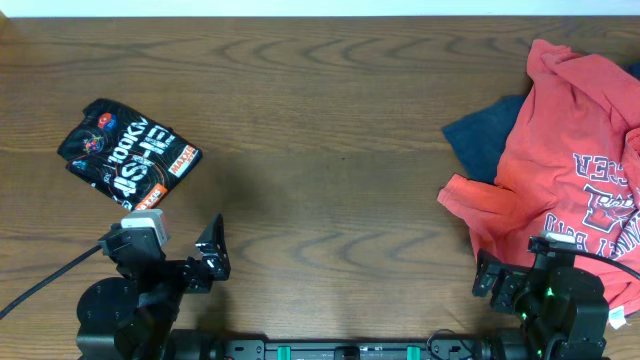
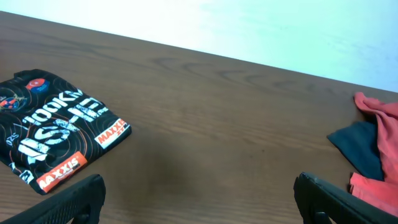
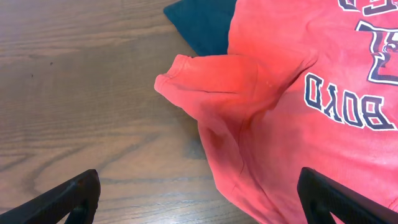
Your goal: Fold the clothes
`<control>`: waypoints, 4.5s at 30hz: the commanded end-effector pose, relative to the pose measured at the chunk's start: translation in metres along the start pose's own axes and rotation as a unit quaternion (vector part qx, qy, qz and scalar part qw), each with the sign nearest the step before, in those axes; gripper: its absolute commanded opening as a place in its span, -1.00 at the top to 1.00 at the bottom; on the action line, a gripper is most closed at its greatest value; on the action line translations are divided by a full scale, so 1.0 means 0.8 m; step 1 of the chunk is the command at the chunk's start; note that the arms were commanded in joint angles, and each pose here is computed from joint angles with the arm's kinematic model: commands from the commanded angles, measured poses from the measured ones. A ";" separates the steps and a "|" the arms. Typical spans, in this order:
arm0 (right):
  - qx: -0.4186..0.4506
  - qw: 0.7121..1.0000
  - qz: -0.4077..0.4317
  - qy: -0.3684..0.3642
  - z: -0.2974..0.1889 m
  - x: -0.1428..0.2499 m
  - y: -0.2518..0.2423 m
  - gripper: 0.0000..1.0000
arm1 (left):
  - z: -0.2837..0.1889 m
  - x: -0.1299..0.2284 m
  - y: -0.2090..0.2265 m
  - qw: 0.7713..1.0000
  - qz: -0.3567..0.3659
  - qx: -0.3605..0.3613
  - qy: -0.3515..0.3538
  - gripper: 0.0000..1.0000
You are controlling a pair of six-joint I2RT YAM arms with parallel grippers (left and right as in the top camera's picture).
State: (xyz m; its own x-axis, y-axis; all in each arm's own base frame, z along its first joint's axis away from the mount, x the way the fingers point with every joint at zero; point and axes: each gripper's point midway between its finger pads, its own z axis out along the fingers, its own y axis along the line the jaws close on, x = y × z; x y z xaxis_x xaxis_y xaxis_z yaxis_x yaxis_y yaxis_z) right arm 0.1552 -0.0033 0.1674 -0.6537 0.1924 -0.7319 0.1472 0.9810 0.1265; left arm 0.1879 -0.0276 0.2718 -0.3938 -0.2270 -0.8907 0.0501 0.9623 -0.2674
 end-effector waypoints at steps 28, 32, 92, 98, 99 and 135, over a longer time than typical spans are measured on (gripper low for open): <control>-0.081 0.933 -0.052 -0.347 0.080 -0.077 0.034 -0.99 | 0.001 0.001 0.003 1.000 -0.007 -0.005 0.000 -0.96; -0.080 0.944 -0.055 -0.315 0.093 -0.061 0.033 -0.98 | 0.001 0.001 0.003 1.000 -0.007 -0.005 0.000 -0.96; -0.080 0.945 -0.055 -0.314 0.094 -0.060 0.033 -0.98 | 0.116 0.098 0.079 0.977 0.141 -0.054 -0.148 -0.96; -0.080 0.945 -0.055 -0.314 0.094 -0.060 0.033 -0.98 | 0.120 0.111 0.082 0.981 0.139 -0.056 -0.125 -0.95; -0.080 0.945 -0.055 -0.314 0.094 -0.060 0.033 -0.99 | 0.120 0.111 0.082 0.981 0.139 -0.056 -0.125 -0.96; -0.080 0.945 -0.055 -0.314 0.094 -0.060 0.033 -0.99 | 0.120 0.112 0.082 0.981 0.139 -0.056 -0.124 -0.96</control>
State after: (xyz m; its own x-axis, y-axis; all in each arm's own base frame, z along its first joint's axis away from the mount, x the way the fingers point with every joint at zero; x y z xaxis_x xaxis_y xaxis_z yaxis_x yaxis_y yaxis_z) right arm 0.2463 0.0109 0.1568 -0.0800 0.0978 -0.9920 -0.0394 0.9941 0.1012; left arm 0.2452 0.0025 0.1537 -0.0986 0.0154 -0.9950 0.0062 0.9999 0.0148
